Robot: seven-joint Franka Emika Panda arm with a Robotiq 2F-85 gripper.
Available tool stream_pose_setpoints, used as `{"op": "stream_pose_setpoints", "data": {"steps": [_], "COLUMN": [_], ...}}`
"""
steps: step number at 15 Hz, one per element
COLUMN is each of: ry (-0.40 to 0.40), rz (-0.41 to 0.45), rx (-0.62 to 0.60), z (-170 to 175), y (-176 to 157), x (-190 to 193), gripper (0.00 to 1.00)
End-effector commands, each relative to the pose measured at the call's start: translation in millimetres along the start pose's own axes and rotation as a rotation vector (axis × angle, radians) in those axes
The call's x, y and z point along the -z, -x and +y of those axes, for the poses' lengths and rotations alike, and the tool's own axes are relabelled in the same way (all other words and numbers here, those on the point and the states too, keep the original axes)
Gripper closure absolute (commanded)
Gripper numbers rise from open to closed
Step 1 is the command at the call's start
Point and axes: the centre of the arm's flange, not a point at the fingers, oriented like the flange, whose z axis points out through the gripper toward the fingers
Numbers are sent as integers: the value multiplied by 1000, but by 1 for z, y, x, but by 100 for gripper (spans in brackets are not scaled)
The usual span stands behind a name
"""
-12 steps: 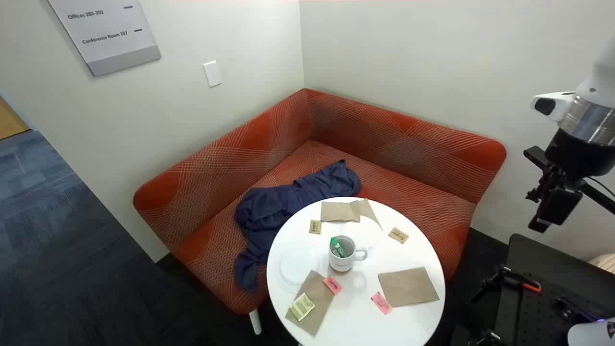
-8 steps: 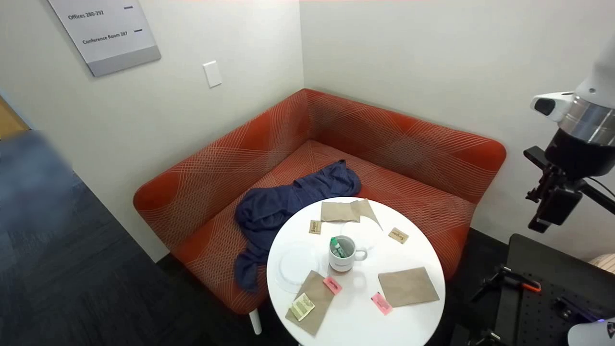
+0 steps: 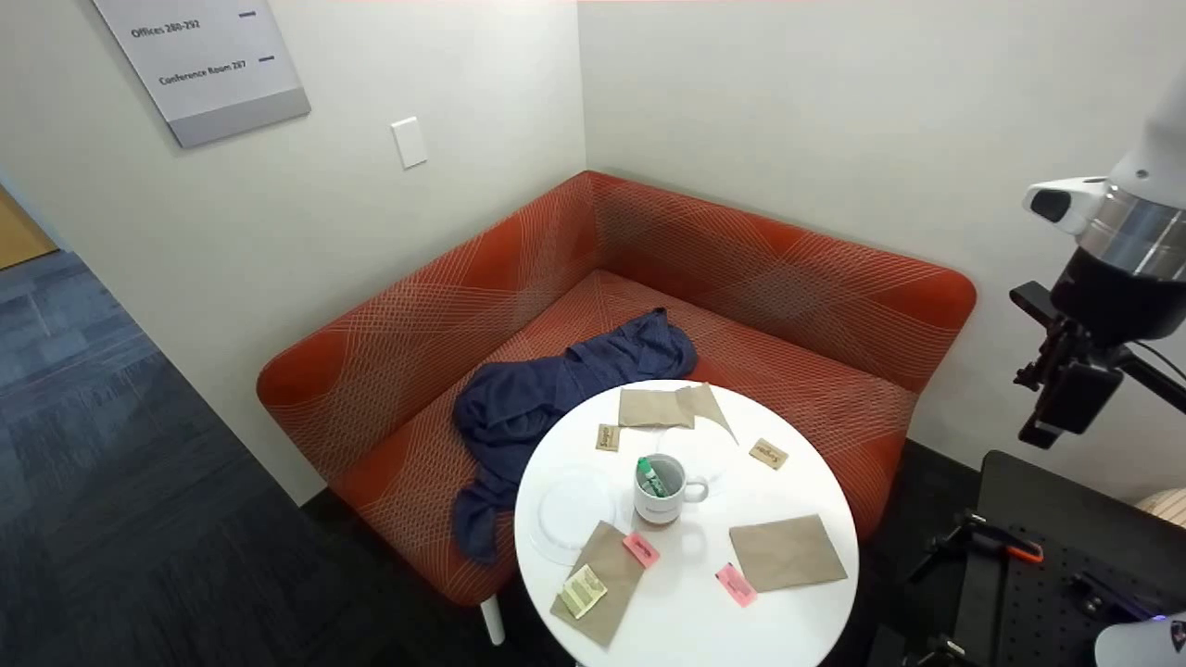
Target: Take the green marker out of the white and brown mug
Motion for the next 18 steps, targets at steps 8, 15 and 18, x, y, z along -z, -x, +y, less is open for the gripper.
{"op": "stream_pose_setpoints", "data": {"steps": [8, 15, 18], "ry": [9, 12, 5], "rz": [141, 278, 298], "rx": [53, 74, 65], "z": [-26, -49, -49], "y": [-50, -127, -158], "x": [-7, -50, -74], "gripper": [0, 0, 0]}}
